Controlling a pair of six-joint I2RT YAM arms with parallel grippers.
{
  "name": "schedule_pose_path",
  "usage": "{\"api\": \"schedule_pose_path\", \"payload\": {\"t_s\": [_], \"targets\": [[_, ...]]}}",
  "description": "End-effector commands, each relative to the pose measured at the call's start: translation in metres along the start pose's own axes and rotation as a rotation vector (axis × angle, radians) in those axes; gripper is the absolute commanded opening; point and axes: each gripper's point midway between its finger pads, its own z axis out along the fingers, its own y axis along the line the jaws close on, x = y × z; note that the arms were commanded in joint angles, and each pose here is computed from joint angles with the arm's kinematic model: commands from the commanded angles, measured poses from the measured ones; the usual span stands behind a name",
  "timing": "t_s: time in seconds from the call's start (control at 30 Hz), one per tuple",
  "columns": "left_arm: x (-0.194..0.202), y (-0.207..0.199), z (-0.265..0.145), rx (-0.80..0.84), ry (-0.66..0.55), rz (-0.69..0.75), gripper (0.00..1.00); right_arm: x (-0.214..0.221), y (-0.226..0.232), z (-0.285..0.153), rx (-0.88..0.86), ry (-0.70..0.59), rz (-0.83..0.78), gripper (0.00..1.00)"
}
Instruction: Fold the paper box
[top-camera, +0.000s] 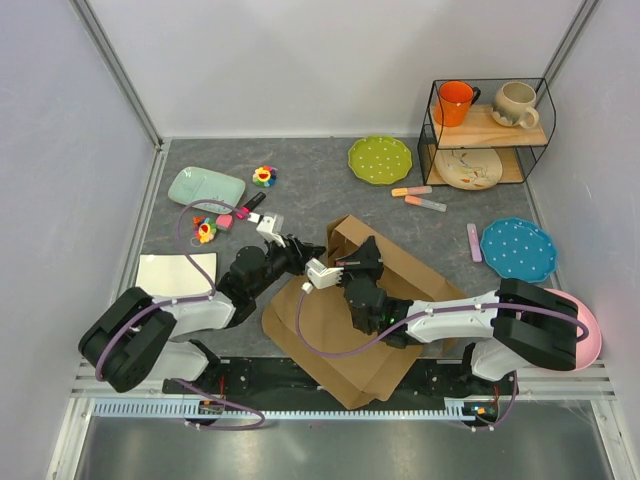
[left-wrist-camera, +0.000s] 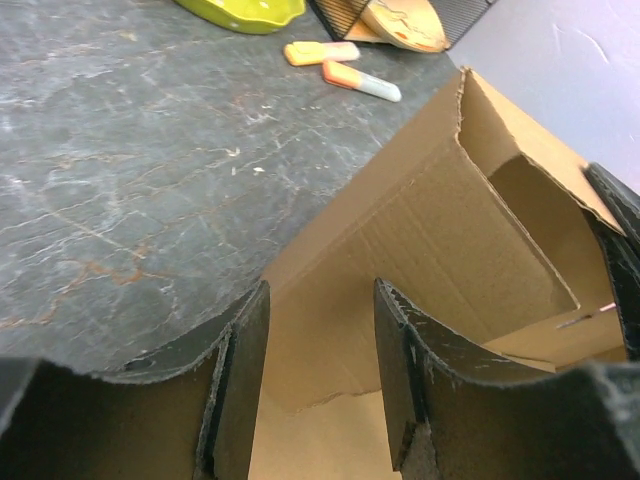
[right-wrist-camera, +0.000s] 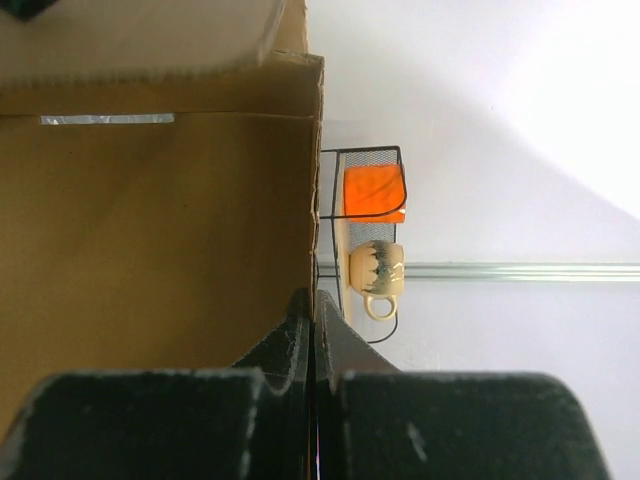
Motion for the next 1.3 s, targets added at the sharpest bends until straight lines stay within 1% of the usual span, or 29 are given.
{"api": "schedule_pose_path", "payload": {"t_s": [0.0,0.17,0.3,0.37,0.43,0.47,0.5,0.57,0.6,0.67,0.7,0.73,1.07,1.17,1.27], "targets": [[-0.014,-0.033,0.008,0.181,-0.041,0.071,0.53,0.000,-0.009,0.000,0.010,0.004,0.058,0.00],[-0.001,-0.026,0.014,0.171,-0.004,0.085,0.52,0.001,-0.006,0.000,0.004,0.008,0.082,0.00],[0.001,-0.023,0.018,0.167,-0.010,0.103,0.52,0.001,-0.007,0.000,-0.002,0.003,0.096,0.00],[-0.005,-0.025,0.022,0.182,-0.046,0.114,0.53,0.001,-0.009,0.001,-0.001,0.006,0.111,0.00],[-0.002,-0.023,0.028,0.184,-0.052,0.116,0.55,0.000,-0.009,0.002,-0.002,0.006,0.116,0.00],[-0.009,-0.028,0.030,0.204,-0.091,0.118,0.55,-0.001,-0.009,0.002,-0.004,0.005,0.125,0.00],[-0.003,-0.024,0.033,0.202,-0.081,0.116,0.56,-0.001,-0.009,0.002,-0.006,0.006,0.129,0.00],[-0.011,-0.034,0.037,0.248,-0.123,0.109,0.59,-0.001,-0.008,0.002,-0.015,0.009,0.148,0.00],[-0.009,-0.035,0.040,0.262,-0.120,0.105,0.63,-0.001,-0.004,0.002,-0.031,0.006,0.164,0.00],[-0.012,-0.039,0.043,0.285,-0.141,0.106,0.67,-0.001,-0.002,0.001,-0.048,0.002,0.170,0.00],[-0.013,-0.039,0.044,0.289,-0.144,0.107,0.85,-0.001,-0.001,0.001,-0.053,0.002,0.191,0.00],[-0.012,-0.039,0.047,0.292,-0.147,0.109,0.87,-0.001,0.001,0.001,-0.058,0.002,0.193,0.00],[-0.028,-0.059,0.048,0.390,-0.213,0.169,0.88,-0.005,0.004,0.003,-0.117,-0.012,0.234,0.00],[-0.035,-0.068,0.042,0.437,-0.243,0.181,0.88,-0.003,0.003,0.004,-0.126,-0.005,0.258,0.00],[-0.034,-0.072,0.036,0.474,-0.239,0.184,0.88,-0.002,0.002,0.004,-0.130,-0.005,0.262,0.00]]}}
